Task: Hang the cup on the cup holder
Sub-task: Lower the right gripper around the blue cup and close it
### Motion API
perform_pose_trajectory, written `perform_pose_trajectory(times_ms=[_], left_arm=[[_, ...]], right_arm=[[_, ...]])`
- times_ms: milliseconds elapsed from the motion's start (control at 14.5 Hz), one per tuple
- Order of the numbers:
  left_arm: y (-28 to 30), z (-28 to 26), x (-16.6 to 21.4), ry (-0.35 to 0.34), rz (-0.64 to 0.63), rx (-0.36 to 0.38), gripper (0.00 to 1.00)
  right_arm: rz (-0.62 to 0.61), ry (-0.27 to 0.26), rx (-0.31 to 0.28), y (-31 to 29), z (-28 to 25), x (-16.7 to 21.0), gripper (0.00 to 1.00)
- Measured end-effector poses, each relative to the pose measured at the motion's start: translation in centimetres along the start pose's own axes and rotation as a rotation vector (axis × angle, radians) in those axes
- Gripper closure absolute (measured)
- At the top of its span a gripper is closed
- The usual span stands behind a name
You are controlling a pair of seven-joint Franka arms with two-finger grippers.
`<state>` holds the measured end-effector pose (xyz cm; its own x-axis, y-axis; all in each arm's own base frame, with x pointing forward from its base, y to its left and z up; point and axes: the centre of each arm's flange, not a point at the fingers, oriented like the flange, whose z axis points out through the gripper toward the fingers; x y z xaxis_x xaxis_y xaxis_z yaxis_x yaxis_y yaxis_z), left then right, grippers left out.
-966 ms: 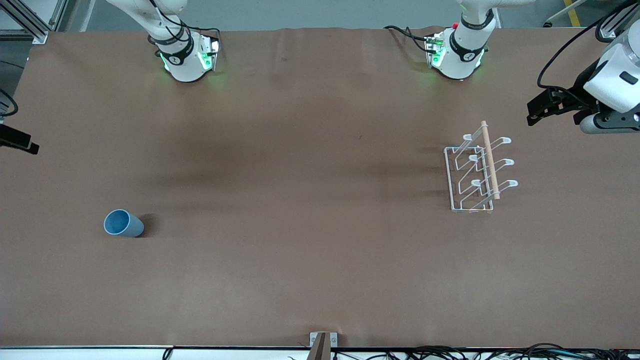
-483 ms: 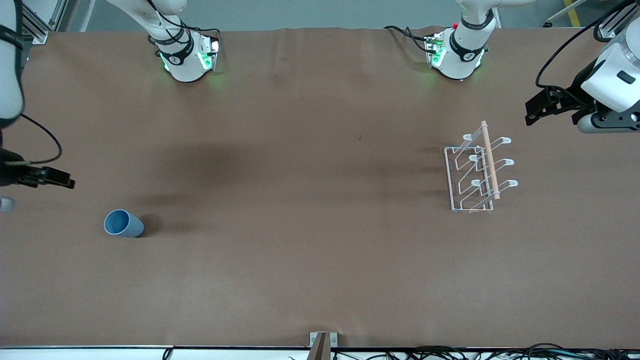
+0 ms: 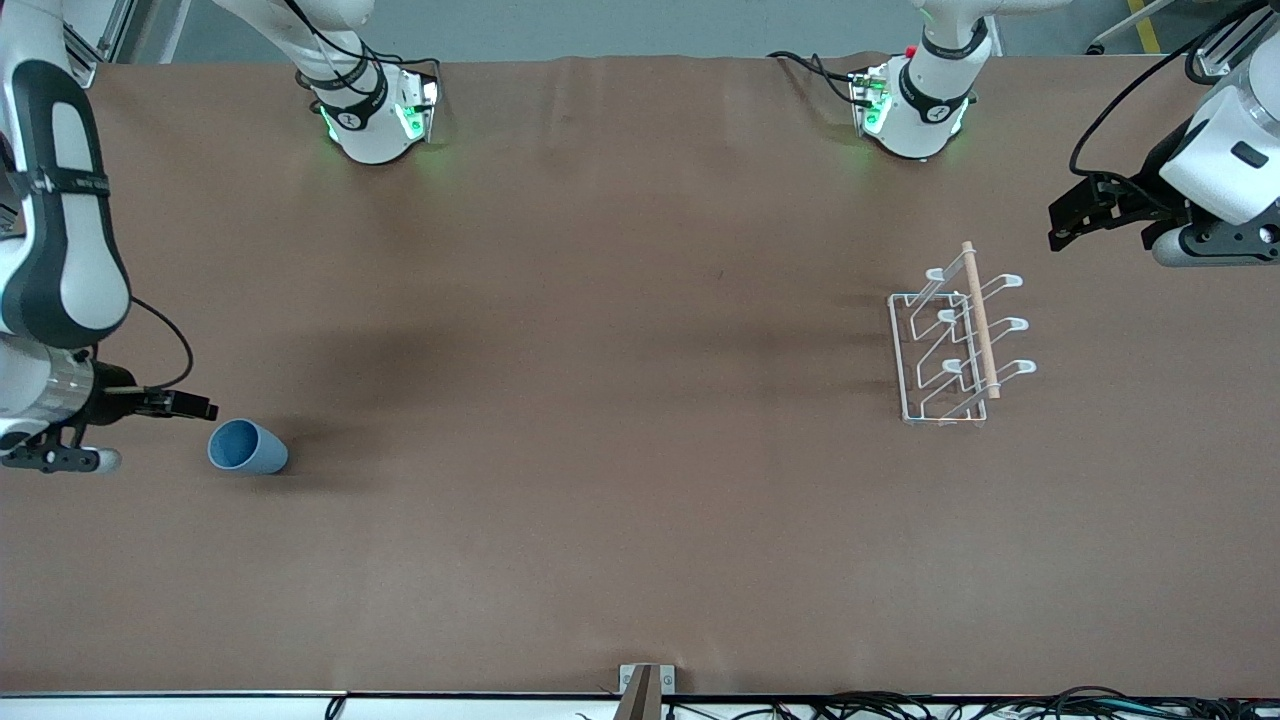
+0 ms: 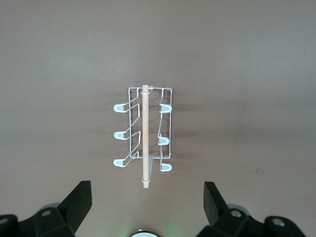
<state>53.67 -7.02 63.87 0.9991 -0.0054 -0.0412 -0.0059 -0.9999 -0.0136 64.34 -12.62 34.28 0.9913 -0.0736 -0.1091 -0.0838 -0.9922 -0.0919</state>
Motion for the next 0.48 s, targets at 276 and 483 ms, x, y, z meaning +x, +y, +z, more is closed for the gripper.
perform_pose_trajectory(times_ms=[276,483], left_arm=[[0.0,0.0,0.0,-0.001,0.0,-0.004,0.0],[0.0,0.1,0.0,-0.003,-0.003,-0.02,0.0]], right_arm=[[-0.042,-0.039,0.008,1.3,3.6,0.5,0.14],[-0.047,-0.028,0.007,1.9,5.0,0.9,0.17]])
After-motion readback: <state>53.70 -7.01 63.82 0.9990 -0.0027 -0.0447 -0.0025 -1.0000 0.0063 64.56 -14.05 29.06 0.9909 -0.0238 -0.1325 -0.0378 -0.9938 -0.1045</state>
